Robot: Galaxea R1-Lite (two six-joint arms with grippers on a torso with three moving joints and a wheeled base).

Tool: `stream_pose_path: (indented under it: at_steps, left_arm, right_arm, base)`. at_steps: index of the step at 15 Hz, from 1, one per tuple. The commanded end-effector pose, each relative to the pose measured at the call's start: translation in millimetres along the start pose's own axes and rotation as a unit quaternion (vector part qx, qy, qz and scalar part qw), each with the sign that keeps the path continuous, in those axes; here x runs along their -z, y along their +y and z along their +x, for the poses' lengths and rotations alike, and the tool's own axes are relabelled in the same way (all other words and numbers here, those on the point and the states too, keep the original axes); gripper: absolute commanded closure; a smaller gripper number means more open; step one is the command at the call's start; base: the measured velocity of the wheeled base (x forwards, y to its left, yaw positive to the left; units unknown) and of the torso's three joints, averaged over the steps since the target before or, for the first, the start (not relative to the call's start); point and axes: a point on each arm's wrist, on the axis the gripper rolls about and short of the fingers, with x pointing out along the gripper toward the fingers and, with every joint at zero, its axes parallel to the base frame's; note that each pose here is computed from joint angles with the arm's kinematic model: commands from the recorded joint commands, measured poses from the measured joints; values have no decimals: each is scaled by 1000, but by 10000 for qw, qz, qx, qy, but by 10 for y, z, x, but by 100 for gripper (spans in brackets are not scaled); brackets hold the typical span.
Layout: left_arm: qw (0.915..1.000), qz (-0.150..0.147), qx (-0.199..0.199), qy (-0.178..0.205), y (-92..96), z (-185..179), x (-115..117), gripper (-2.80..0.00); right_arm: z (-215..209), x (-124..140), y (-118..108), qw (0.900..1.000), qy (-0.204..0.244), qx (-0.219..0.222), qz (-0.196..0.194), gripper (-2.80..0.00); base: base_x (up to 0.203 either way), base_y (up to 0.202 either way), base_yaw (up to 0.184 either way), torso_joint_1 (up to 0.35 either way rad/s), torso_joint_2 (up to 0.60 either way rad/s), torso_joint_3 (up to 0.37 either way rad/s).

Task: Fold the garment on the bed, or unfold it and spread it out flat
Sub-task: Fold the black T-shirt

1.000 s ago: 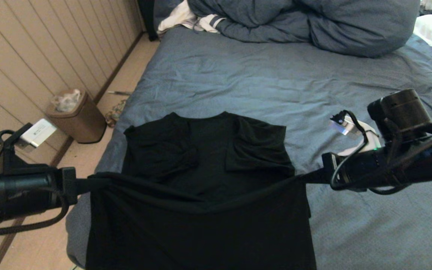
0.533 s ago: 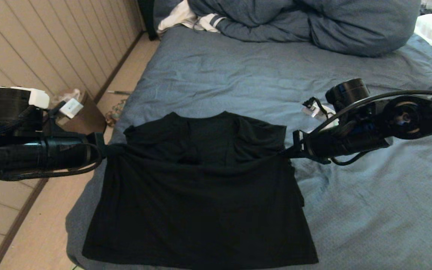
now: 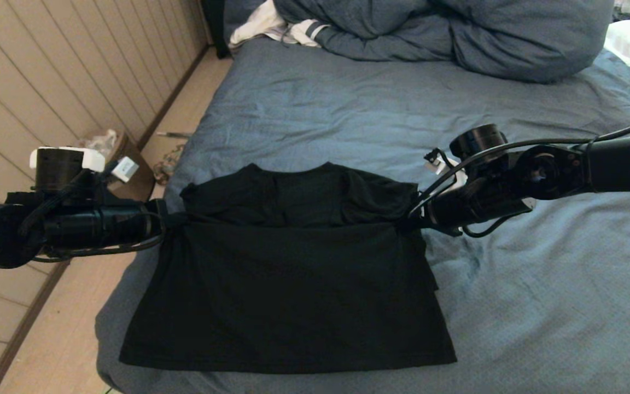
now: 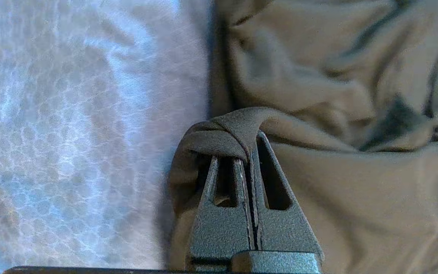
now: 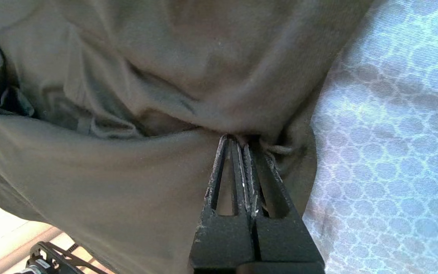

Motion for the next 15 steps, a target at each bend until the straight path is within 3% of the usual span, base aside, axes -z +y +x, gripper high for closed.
stream_pose_path:
  at_steps: [1, 7, 12, 15]
  left_arm:
    - [10000, -41, -11, 64, 20, 25, 24, -280]
    - [9999, 73, 50, -132, -96, -183, -39, -280]
    - [9975, 278, 151, -638, -383, -833, -128, -280]
    - [9979, 225, 37, -612, -445, -1180, -5, -280]
  right_arm:
    - [4, 10, 2, 10000, 19, 27, 14, -280]
    - [-212, 32, 86, 9999, -113, -3, -51, -280]
    - [-690, 137, 234, 9996, -273, -44, -107, -280]
    - [-993, 324, 243, 9993, -355, -3, -90, -280]
  base:
    - [0, 0, 0, 0, 0, 0]
    - [0, 0, 0, 0, 0, 0]
    - [0, 0, 0, 0, 0, 0]
    - [0, 0, 0, 0, 0, 0]
